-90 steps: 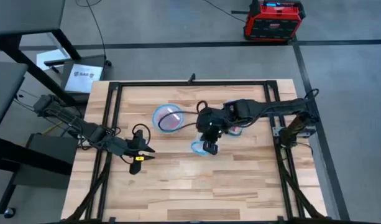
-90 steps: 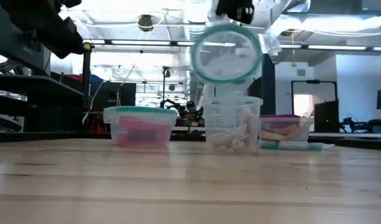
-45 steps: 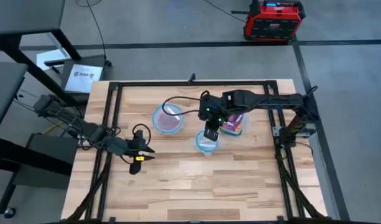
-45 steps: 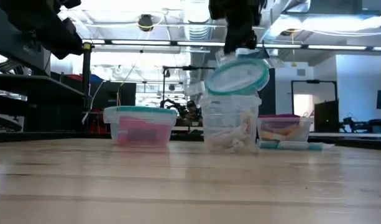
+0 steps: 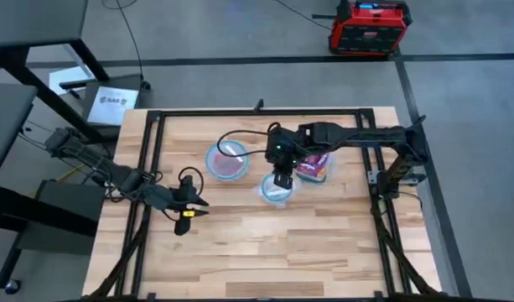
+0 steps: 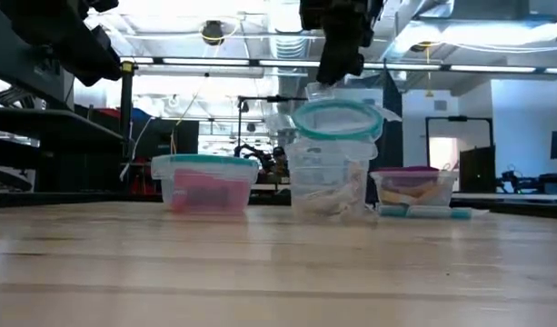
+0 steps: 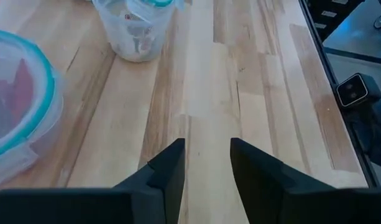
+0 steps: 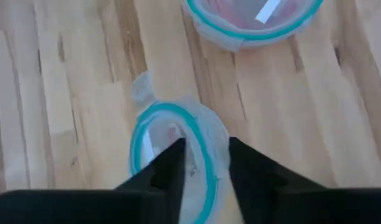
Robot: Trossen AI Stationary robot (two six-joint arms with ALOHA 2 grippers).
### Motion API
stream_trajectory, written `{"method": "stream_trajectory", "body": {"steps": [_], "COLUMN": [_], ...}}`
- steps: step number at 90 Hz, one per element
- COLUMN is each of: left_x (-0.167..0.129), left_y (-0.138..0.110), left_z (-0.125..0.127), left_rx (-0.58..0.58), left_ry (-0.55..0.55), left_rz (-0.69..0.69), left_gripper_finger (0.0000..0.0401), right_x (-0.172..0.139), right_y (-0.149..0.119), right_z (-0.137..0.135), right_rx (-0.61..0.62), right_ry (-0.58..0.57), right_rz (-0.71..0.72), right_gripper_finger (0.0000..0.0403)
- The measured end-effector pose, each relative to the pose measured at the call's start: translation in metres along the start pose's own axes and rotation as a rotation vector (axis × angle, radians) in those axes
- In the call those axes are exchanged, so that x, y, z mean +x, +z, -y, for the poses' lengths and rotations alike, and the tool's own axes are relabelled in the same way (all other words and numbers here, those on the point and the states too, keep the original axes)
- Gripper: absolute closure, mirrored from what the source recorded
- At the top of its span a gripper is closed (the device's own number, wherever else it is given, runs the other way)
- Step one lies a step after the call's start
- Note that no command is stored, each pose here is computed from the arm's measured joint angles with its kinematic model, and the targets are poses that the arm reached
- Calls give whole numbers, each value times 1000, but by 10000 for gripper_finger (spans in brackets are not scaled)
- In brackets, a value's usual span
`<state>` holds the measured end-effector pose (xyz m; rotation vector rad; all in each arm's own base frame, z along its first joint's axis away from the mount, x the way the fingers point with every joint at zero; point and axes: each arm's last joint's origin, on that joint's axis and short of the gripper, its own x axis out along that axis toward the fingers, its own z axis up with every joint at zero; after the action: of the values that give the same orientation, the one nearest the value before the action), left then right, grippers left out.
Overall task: Sort candy
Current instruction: Close the center transparent bin with the lid
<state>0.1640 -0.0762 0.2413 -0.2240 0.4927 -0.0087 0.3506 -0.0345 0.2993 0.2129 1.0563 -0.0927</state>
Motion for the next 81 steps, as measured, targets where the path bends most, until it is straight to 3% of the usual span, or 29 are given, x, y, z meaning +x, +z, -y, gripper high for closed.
{"method": "stream_trajectory", "body": {"steps": [10,22,48,60,70,81], "left_x": [0,0,0,1,9,29], "left_y": [0,0,0,3,7,6], "left_z": [0,0,0,-1,-1,-3], "left_rx": [0,-1,-2,-39,-66,-61], "left_ry": [0,-1,-1,10,30,72], "left_rz": [0,2,2,27,64,55], "left_gripper_finger": [288,288,288,288,288,288], "right_x": [8,7,2,-32,-41,-26], "right_y": [-4,4,5,-24,-54,-87], "right_z": [5,4,-1,-13,-17,-11], "right_rx": [-18,-13,-49,-40,-31,-2], "right_ry": [-8,1,39,2,-102,-177], "right_rz": [-31,59,39,-58,27,135], "right_gripper_finger": [222,189,177,177,181,184]}}
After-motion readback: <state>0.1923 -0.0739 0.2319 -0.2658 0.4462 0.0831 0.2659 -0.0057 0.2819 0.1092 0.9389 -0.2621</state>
